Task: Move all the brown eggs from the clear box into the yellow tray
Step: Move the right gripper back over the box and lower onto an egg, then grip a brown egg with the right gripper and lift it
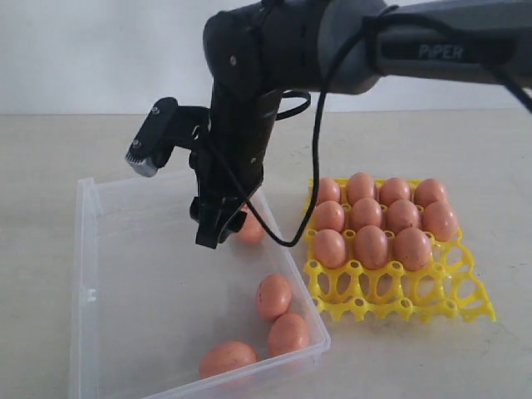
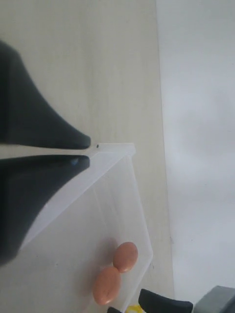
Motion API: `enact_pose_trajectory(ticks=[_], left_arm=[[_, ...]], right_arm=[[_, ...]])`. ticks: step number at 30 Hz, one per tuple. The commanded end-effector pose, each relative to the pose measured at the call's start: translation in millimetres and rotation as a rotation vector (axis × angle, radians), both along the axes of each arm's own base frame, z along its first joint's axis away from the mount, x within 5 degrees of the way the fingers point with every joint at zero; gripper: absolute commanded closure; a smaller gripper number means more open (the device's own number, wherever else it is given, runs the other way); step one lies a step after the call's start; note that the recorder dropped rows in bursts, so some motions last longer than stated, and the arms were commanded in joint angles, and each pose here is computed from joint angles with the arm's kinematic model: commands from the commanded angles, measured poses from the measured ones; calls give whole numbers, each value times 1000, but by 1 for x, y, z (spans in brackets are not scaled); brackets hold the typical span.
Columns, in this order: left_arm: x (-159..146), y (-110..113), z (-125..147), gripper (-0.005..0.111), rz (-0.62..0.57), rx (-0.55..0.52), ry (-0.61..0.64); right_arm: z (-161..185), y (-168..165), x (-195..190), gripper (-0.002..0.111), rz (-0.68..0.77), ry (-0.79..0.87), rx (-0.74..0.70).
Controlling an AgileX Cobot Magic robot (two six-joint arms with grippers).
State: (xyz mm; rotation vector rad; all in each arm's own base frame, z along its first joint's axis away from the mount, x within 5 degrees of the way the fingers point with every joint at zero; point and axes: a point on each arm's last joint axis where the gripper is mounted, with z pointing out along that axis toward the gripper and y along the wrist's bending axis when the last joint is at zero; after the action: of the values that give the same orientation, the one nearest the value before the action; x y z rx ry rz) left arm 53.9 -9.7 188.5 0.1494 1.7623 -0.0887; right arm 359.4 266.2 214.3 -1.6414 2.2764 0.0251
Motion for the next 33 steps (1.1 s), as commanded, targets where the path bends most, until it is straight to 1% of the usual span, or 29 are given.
enact_pose_trajectory(ticks=[1, 3, 6, 15, 24, 33], left_arm=[[0, 0, -1, 103, -4, 2, -5], [0, 0, -1, 103, -4, 2, -5], [0, 0, -1, 103, -4, 2, -5], [0, 0, -1, 103, -4, 2, -5], [0, 0, -1, 103, -4, 2, -5], [0, 0, -1, 103, -4, 2, -5]], right_arm=[[-19, 1, 13, 49, -9, -74, -55], [-27, -2, 19, 49, -37, -115, -104], [-36, -4, 25, 49, -101, -145, -132], [-52, 3, 33, 49, -150, -177, -69], [-68, 1, 34, 49, -242, -141, -82], [-92, -6, 29, 49, -411, -43, -146]])
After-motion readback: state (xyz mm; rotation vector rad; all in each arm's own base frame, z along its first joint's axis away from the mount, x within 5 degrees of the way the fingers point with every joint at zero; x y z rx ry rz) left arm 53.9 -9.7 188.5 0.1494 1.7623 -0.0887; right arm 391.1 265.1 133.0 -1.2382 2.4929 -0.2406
